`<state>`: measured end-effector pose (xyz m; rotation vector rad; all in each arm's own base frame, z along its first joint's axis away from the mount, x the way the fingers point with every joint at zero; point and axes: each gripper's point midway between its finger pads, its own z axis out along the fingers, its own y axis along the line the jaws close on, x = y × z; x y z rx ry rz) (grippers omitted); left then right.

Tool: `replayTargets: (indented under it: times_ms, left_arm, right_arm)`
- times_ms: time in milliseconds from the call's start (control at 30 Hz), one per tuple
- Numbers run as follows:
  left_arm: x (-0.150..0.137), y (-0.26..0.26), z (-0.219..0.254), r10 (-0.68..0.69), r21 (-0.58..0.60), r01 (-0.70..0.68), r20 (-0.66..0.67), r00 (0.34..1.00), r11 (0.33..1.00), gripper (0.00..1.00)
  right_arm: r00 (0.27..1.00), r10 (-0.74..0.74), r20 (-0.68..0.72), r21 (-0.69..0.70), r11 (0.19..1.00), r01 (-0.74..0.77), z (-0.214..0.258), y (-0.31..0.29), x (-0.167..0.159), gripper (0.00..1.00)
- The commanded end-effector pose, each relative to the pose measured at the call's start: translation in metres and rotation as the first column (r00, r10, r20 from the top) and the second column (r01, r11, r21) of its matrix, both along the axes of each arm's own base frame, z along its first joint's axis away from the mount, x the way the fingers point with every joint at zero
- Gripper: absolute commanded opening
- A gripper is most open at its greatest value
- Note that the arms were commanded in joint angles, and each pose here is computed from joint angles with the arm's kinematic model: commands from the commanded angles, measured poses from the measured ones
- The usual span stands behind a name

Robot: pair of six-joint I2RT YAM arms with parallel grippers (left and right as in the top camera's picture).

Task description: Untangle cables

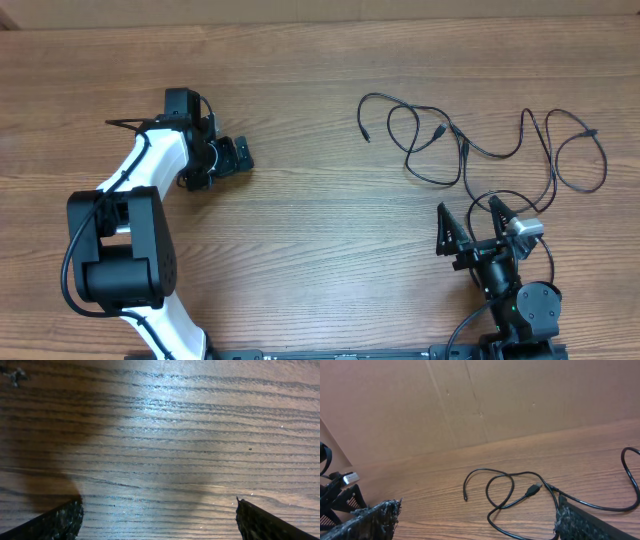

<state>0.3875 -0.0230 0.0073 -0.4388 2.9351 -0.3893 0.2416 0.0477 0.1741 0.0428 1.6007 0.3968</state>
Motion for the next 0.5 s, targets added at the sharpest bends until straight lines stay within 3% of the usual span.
replayTargets:
  times_ms: [0, 467]
  left_arm:
    - [-0.0470, 0.0155, -0.0577, 0.027, 0.060, -0.015, -0.200, 0.979, 0.998, 1.00]
    - [-0.0480, 0.0148, -0.0612, 0.025, 0.060, -0.013, -0.208, 0.978, 0.998, 1.00]
  right_arm:
    - [1.000, 0.000, -0.001, 0.006, 1.000, 0.000, -0.0026, -0.0001, 0.0000, 1.00]
    - [1.000, 0.000, -0.001, 0.006, 1.000, 0.000, -0.0026, -0.0001, 0.0000, 1.00]
